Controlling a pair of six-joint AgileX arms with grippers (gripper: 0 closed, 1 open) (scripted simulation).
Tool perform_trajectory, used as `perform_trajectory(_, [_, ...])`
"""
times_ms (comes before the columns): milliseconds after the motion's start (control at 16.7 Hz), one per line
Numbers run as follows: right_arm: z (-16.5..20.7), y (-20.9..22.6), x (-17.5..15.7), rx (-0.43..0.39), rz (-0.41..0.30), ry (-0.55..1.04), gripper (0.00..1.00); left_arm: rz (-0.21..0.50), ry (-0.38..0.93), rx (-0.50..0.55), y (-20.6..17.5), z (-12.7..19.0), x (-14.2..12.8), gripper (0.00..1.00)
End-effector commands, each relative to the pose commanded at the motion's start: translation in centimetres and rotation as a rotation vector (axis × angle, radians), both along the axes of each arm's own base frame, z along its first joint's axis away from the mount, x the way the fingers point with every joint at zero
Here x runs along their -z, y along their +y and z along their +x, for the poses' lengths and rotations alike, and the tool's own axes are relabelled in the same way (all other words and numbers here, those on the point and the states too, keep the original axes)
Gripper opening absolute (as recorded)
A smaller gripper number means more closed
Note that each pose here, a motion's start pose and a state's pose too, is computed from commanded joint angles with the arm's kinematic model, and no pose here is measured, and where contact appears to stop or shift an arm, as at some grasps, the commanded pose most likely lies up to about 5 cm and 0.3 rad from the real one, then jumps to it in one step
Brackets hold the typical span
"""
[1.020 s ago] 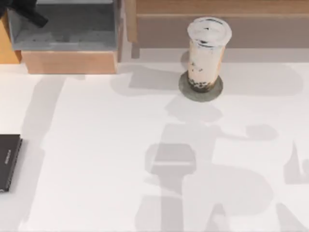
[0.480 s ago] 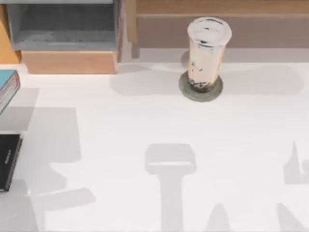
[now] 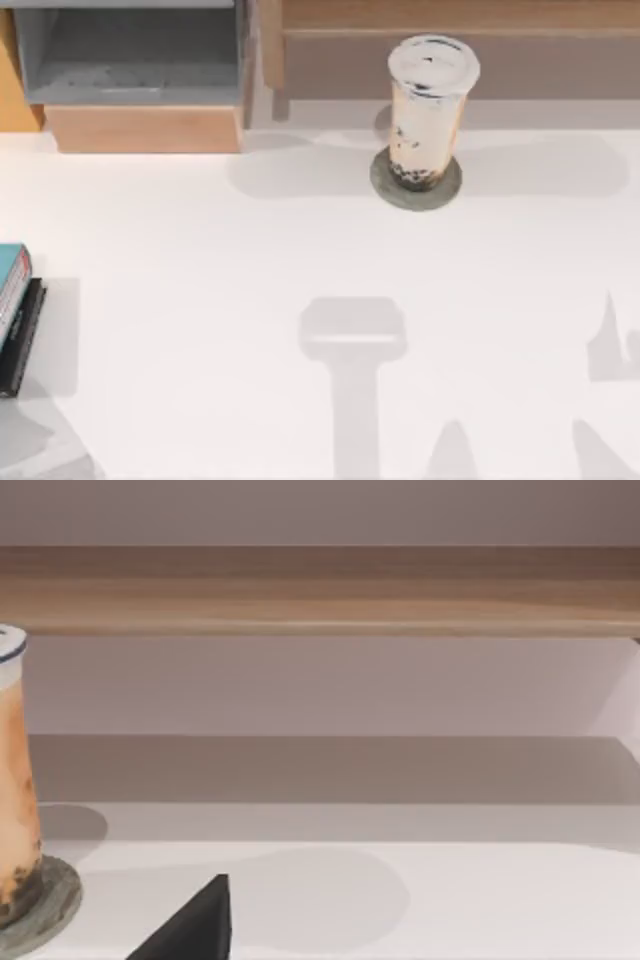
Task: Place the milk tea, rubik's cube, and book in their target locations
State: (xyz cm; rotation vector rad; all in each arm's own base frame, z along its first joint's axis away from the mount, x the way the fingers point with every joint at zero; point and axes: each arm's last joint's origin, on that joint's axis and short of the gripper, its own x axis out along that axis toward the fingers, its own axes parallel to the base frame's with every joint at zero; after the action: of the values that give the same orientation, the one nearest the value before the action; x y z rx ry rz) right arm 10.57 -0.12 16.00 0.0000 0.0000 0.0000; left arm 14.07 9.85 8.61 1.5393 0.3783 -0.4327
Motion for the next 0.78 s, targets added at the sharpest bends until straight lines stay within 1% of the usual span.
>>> perform_trajectory(120, [0.00,0.00,0.00,0.000,0.000,0.000,1.00,0.000,0.000,0.000,0.00,0.00,0.00,0.00])
perform_trajectory(180, [0.00,0.00,0.00,0.000,0.000,0.000,1.00,0.013,-0.015,0.005,0.14,0.29,-0.33,0.00])
perform_trajectory(660, [0.00,0.00,0.00,0.000,0.000,0.000,1.00,0.000,0.000,0.000,-0.01,0.46,0.20,0.00])
perform_trajectory(780, [0.00,0.00,0.00,0.000,0.000,0.000,1.00,0.000,0.000,0.000,-0.01,0.46,0.20,0.15])
